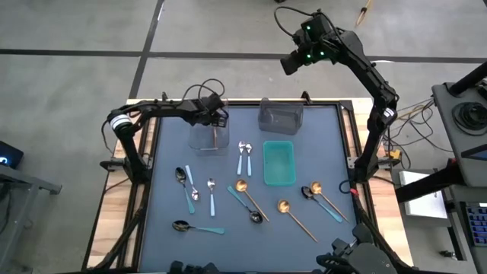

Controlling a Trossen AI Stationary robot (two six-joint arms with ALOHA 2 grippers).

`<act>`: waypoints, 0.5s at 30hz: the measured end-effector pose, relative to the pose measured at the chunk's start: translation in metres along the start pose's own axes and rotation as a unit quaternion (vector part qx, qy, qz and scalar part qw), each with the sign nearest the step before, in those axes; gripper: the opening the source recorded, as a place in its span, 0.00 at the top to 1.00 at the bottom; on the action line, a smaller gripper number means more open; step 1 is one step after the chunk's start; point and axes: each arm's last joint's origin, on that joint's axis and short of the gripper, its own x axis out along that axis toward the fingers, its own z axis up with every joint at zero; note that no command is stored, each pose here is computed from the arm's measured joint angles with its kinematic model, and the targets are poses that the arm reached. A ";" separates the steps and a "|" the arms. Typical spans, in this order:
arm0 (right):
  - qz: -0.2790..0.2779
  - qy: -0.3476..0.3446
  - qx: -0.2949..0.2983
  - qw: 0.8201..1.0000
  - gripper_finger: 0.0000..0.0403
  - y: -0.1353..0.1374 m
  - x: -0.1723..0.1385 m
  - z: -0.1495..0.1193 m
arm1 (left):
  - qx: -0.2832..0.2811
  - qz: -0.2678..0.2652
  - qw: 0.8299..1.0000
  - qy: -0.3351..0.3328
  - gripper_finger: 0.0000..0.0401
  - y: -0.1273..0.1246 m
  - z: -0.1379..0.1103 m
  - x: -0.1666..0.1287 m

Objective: Sort silverware by color (type)
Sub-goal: Put the gold spoon into the transparent bin

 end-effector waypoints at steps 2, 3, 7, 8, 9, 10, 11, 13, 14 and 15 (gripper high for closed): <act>0.000 0.000 0.003 1.000 0.90 0.000 0.000 0.000 | 0.000 0.008 1.000 -0.007 0.61 0.000 0.000 -0.001; 0.000 0.000 0.003 1.000 0.90 0.000 0.000 0.000 | -0.001 0.009 1.000 -0.009 0.62 0.001 0.000 -0.001; 0.000 0.000 0.003 1.000 0.90 0.000 0.000 0.000 | -0.003 0.007 1.000 -0.010 0.68 0.001 0.001 -0.002; 0.000 0.000 0.003 1.000 0.90 0.000 0.000 0.000 | -0.003 0.007 1.000 -0.009 0.70 0.001 0.001 -0.002; 0.000 0.000 0.003 1.000 0.90 0.000 0.000 0.000 | -0.003 0.007 1.000 -0.009 0.73 0.001 0.001 -0.001; 0.000 0.000 0.003 1.000 0.90 0.000 0.000 0.000 | -0.003 0.007 1.000 -0.009 0.75 0.001 0.001 -0.001; 0.000 0.000 0.003 1.000 0.90 0.000 0.000 0.000 | -0.003 0.006 1.000 -0.009 0.77 0.001 0.001 -0.001; 0.000 0.000 0.003 1.000 0.90 0.000 0.000 0.000 | -0.002 0.004 1.000 -0.007 0.82 0.001 0.001 -0.002; 0.000 0.000 0.003 1.000 0.90 0.000 0.000 0.000 | -0.002 0.002 1.000 -0.006 0.84 0.001 0.001 -0.002; 0.000 0.000 0.003 1.000 0.90 0.000 0.000 0.000 | -0.001 0.001 1.000 -0.005 0.86 0.001 0.001 -0.002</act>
